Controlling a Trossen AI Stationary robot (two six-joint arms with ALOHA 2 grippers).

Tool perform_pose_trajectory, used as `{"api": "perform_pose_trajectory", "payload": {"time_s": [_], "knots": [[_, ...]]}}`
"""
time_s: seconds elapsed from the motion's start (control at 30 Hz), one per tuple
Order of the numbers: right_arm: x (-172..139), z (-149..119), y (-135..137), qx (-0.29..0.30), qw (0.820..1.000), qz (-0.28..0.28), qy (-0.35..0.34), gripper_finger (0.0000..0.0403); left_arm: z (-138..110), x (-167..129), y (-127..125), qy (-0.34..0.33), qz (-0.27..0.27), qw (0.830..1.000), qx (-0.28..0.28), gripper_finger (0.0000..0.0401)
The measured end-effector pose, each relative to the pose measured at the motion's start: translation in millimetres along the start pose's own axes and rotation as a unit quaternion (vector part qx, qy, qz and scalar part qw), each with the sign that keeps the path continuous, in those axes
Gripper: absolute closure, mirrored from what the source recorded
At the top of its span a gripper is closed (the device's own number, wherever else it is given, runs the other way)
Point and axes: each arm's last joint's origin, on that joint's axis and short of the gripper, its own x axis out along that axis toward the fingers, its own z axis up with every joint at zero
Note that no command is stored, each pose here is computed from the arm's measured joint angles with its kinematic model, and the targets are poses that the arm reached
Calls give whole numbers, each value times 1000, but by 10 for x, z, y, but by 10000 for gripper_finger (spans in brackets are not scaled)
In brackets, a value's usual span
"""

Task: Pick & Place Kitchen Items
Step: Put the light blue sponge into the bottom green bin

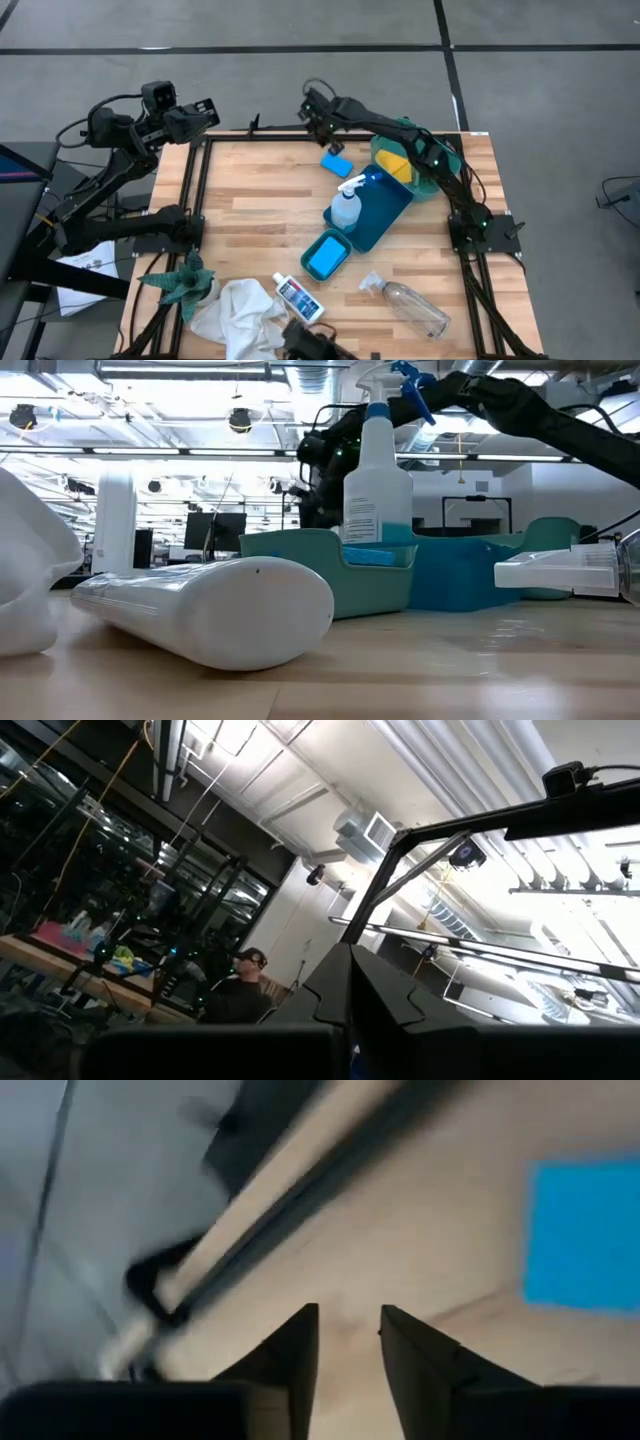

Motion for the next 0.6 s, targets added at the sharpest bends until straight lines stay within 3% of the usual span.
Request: {"api": "perform_pose_trajectory", "payload": {"time_s": [0.1, 0.23, 0.43, 0.6], "knots": [[-259, 2, 117, -158, 986, 47, 16, 323, -5, 3, 16, 3, 3, 1000, 5, 401], [-888, -66, 130, -290, 955, 51, -25, 342, -50, -2, 115, 22, 43, 999, 8, 401], [-2041, 19, 40, -387, 907, 63, -157, 363, -201, -56, 473, 64, 185, 981, 7, 401], [-2967, 52, -170, -402, 878, 108, -235, 398, -393, 49, 1084, 103, 289, 951, 24, 401]]}}
